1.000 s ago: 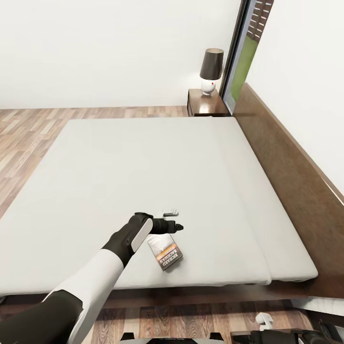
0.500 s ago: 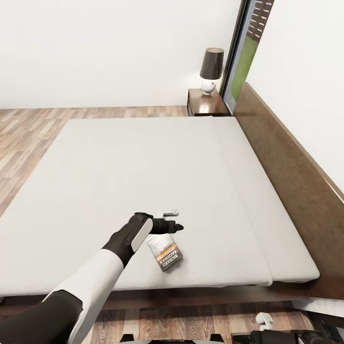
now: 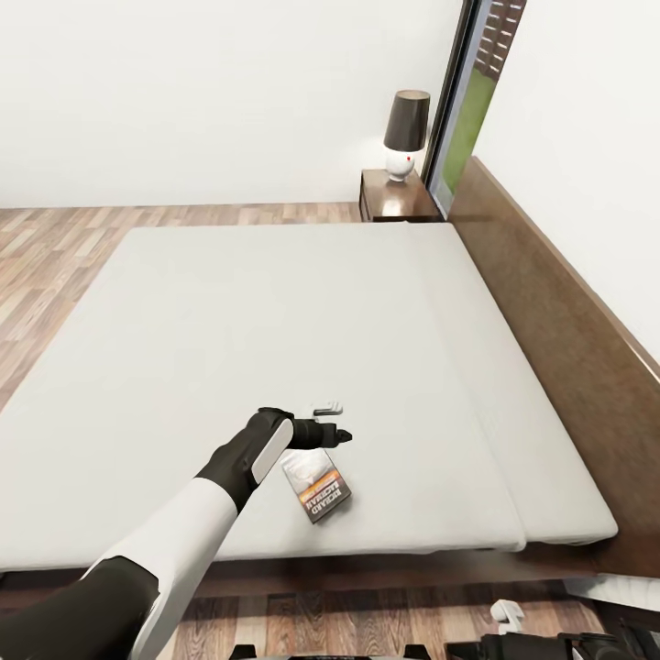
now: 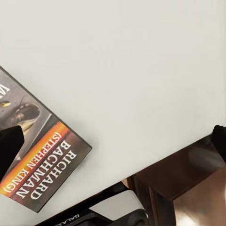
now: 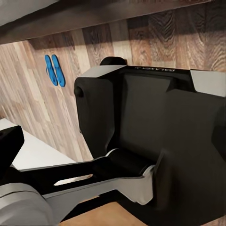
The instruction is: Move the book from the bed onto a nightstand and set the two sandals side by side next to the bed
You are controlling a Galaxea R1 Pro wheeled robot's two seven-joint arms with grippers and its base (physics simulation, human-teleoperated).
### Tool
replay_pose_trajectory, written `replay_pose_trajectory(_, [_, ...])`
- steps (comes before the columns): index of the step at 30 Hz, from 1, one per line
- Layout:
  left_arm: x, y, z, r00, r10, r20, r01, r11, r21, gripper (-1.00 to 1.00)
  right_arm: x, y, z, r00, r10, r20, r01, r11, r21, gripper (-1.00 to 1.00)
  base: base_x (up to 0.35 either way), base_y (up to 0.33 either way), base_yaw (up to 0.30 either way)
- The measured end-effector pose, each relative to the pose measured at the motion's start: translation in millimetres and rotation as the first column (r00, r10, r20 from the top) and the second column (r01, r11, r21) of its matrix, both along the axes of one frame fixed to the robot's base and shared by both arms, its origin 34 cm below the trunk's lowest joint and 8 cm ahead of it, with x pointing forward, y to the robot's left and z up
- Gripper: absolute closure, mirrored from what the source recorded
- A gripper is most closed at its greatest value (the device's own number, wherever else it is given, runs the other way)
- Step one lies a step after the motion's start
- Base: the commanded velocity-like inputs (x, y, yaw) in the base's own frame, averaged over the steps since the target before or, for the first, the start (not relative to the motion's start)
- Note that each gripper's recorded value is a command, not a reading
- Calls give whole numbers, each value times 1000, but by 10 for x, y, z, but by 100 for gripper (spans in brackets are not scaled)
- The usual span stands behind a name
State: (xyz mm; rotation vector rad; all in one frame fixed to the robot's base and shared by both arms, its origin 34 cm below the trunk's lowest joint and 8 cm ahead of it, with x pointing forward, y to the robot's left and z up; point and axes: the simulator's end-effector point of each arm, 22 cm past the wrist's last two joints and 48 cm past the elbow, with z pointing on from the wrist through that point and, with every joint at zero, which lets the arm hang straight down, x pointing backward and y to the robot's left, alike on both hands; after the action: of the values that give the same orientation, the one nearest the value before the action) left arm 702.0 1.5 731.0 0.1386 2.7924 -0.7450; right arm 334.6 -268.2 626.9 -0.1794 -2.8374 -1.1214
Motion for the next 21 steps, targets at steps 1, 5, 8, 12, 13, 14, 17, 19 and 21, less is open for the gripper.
replay_pose_trajectory(1, [4, 0, -8, 1000, 0, 0, 0, 1000, 0, -100, 4, 0, -8, 1000, 0, 0, 0, 1000, 0, -100, 0, 0, 0])
replay_pose_trajectory(5, [18, -2, -41, 1000, 0, 0, 0, 1000, -1, -100, 19, 0, -43, 1000, 0, 0, 0, 1000, 0, -100, 0, 0, 0])
replay_pose_trajectory(8, [28, -2, -67, 1000, 0, 0, 0, 1000, -1, -100, 28, 0, -69, 1000, 0, 0, 0, 1000, 0, -100, 0, 0, 0])
replay_pose_trajectory(12, [41, -2, -103, 1000, 0, 0, 0, 1000, -1, -100, 42, 0, -106, 1000, 0, 0, 0, 1000, 0, -100, 0, 0, 0])
replay_pose_trajectory(13, [44, -2, -112, 1000, 0, 0, 0, 1000, -1, -100, 45, 0, -115, 1000, 0, 0, 0, 1000, 0, -100, 0, 0, 0])
replay_pose_trajectory(14, [47, -2, -121, 1000, 0, 0, 0, 1000, -1, -100, 48, 0, -125, 1000, 0, 0, 0, 1000, 0, -100, 0, 0, 0])
replay_pose_trajectory(17, [57, -2, -150, 1000, 0, 1, 0, 1000, -1, -100, 58, -1, -154, 1000, 0, 1, 0, 1000, 0, -100, 0, 0, 0])
replay_pose_trajectory(19, [63, -2, -169, 1000, 0, 1, 0, 1000, -1, -100, 64, -1, -173, 1000, 0, 1, 0, 1000, -1, -100, 0, 0, 0])
replay_pose_trajectory(21, [69, -2, -188, 1000, 0, 1, 0, 1000, -1, -100, 70, -1, -193, 1000, 0, 1, 0, 1000, -1, -100, 0, 0, 0])
